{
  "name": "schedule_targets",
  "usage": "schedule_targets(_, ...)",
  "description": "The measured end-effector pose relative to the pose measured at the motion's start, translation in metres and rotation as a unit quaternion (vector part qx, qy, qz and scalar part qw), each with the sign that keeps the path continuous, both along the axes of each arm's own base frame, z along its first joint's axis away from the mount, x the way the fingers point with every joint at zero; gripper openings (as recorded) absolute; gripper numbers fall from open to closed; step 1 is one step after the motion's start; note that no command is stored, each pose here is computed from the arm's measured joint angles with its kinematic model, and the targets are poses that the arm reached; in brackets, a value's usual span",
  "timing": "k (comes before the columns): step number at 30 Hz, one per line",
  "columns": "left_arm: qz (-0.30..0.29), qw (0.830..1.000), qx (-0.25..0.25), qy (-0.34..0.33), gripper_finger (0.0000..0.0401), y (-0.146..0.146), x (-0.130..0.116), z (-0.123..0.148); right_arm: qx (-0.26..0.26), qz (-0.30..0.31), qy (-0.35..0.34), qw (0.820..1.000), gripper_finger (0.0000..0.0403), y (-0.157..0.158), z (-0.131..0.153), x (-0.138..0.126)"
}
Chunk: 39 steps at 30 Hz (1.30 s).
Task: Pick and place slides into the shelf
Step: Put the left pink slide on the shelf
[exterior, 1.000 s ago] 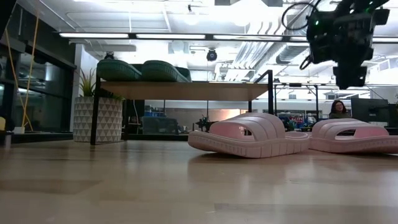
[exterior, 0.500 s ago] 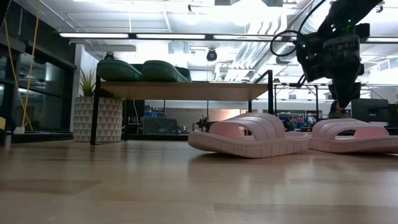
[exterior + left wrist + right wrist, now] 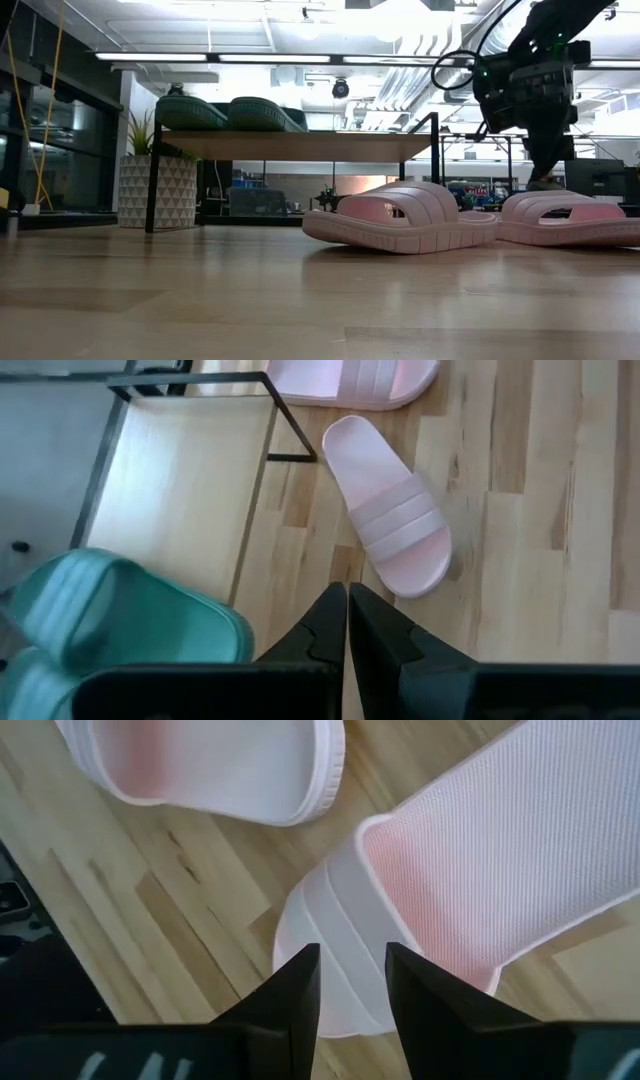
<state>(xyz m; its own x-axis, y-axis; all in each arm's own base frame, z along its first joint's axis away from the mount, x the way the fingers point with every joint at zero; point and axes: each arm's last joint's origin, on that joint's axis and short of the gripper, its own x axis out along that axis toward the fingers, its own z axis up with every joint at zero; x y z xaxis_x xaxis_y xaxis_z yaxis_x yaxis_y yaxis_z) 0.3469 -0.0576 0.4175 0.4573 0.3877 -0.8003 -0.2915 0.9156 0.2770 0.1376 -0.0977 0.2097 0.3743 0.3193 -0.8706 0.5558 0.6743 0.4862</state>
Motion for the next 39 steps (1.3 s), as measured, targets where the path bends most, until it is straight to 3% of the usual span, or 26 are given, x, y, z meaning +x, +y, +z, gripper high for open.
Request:
schedule_targets(5,0.045,0.999,-0.023,0.011,0.0007,-0.004,0.016,-0.020,-0.001,-0.019,-0.027,0.999,0.0108,0.003,0.008,-0.002)
schedule_targets(10,0.080,0.996,-0.039,0.006,0.0003,-0.011,0.027,-0.033,-0.024,-0.026,-0.086,0.996,0.0108,0.011,0.024,-0.011)
schedule_targets(15,0.103,0.993,-0.060,-0.011,0.0002,-0.025,0.033,-0.042,-0.012,-0.034,-0.159,0.987,0.0108,0.024,0.041,-0.021)
schedule_targets(22,0.131,0.985,-0.069,-0.085,0.0001,-0.054,0.035,-0.041,-0.020,-0.038,-0.261,0.964,0.0108,0.039,0.060,-0.012)
schedule_targets(25,0.142,0.982,-0.059,-0.107,0.0000,-0.066,0.031,-0.040,-0.007,-0.047,-0.293,0.955,0.0108,0.045,0.052,-0.003)
schedule_targets(31,0.144,0.980,-0.052,-0.129,0.0000,-0.086,0.023,-0.039,0.040,-0.097,-0.308,0.946,0.0105,0.066,0.009,0.005)
schedule_targets(35,0.146,0.979,-0.036,-0.135,0.0000,-0.097,0.016,-0.039,0.051,-0.135,-0.336,0.931,0.0099,0.080,0.003,0.011)
schedule_targets(39,0.154,0.980,-0.015,-0.128,0.0001,-0.103,0.006,-0.041,0.031,-0.158,-0.312,0.936,0.0099,0.093,-0.004,0.019)
